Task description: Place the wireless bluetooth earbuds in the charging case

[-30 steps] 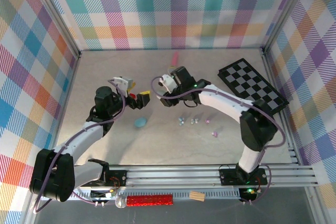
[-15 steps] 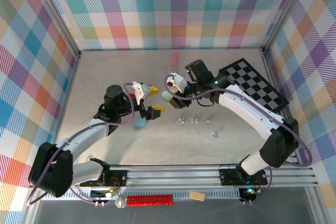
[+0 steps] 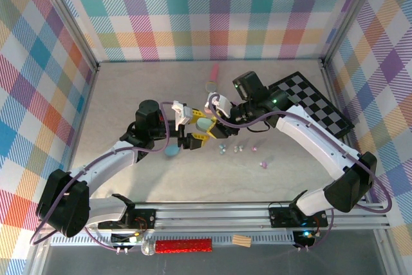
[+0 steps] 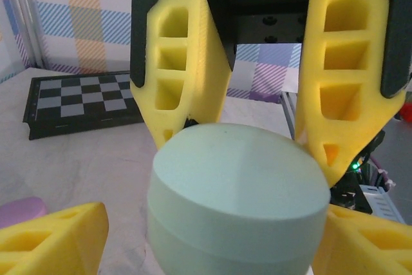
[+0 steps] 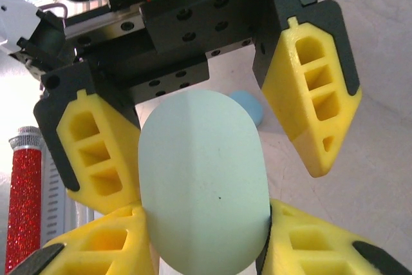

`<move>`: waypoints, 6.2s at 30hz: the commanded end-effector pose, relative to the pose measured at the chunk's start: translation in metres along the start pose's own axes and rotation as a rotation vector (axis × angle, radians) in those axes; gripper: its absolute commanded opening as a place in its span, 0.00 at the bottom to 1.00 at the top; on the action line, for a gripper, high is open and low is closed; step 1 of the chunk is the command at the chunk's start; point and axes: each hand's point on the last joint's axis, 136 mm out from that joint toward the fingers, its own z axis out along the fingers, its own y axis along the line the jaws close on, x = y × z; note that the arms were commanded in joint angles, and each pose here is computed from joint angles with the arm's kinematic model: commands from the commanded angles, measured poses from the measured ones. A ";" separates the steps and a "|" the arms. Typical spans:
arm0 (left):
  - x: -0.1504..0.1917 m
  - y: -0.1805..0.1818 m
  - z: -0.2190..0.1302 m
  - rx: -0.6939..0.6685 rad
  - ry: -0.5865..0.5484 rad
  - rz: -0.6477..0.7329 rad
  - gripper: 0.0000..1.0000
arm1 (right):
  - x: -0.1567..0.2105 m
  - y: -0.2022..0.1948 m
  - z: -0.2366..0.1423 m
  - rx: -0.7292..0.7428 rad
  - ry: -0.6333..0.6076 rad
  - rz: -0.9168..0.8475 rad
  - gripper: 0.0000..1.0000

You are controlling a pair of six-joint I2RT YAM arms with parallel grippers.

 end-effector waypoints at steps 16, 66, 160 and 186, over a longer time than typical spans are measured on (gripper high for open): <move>-0.015 -0.023 -0.002 0.087 -0.024 0.066 0.69 | 0.012 -0.002 0.000 -0.019 0.046 -0.001 0.35; -0.017 -0.025 -0.001 0.101 -0.032 0.059 0.39 | -0.004 -0.043 -0.027 0.150 -0.111 0.139 0.62; -0.025 0.039 -0.033 -0.127 -0.156 0.036 0.40 | 0.181 -0.111 0.105 0.247 0.006 1.278 0.50; -0.049 0.082 -0.085 -0.258 -0.350 0.039 0.38 | 0.181 -0.147 0.064 0.438 0.142 1.092 0.56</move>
